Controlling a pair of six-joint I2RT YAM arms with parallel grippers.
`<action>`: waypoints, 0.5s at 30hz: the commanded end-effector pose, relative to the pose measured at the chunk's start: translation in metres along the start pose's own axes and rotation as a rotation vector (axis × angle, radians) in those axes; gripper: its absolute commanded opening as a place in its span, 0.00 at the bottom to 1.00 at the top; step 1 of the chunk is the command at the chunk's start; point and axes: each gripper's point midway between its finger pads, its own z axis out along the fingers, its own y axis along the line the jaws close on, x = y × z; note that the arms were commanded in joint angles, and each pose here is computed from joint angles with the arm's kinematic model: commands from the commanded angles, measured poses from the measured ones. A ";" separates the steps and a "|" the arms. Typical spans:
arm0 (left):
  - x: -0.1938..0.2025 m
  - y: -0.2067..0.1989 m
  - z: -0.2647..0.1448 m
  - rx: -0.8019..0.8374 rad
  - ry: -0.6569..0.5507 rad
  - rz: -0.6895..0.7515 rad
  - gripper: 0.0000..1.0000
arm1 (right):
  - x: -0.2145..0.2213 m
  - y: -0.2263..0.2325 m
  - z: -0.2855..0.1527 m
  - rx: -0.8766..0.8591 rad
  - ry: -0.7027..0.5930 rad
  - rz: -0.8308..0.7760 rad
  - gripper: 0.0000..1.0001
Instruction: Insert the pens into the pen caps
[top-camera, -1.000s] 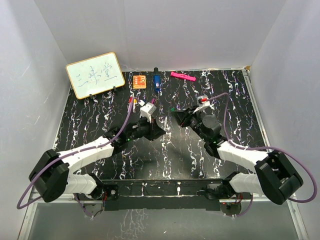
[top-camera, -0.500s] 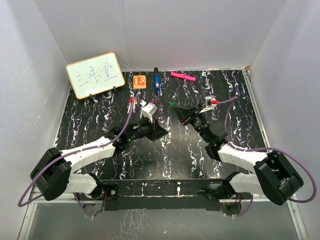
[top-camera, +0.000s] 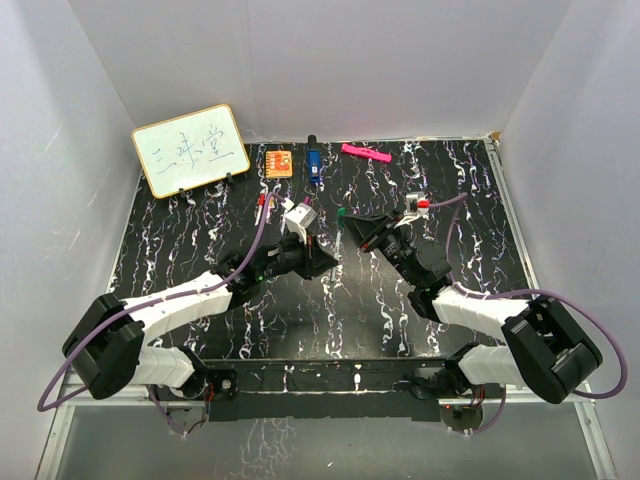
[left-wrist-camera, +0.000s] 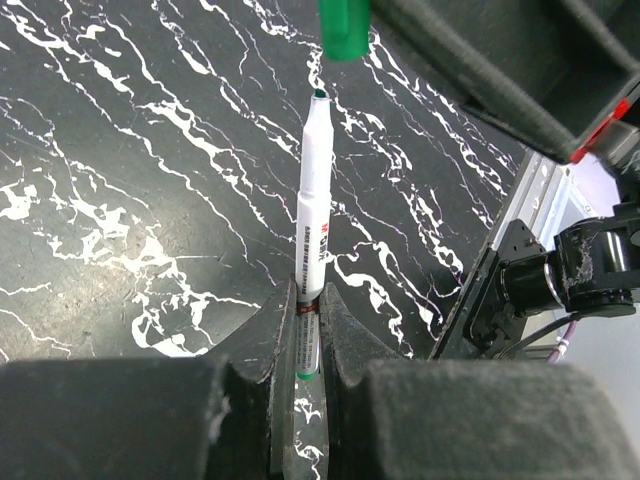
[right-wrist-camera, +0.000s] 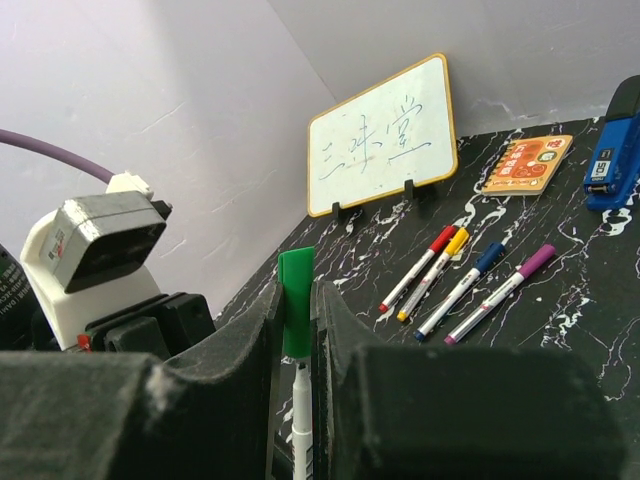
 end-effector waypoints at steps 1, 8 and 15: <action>-0.031 -0.019 0.000 0.055 -0.081 0.038 0.00 | -0.014 0.017 0.005 -0.066 -0.052 -0.010 0.00; -0.035 -0.019 0.001 0.055 -0.088 0.037 0.00 | -0.013 0.019 0.006 -0.071 -0.048 -0.008 0.00; -0.035 -0.019 0.001 0.053 -0.092 0.030 0.00 | -0.011 0.019 0.007 -0.068 -0.042 -0.013 0.00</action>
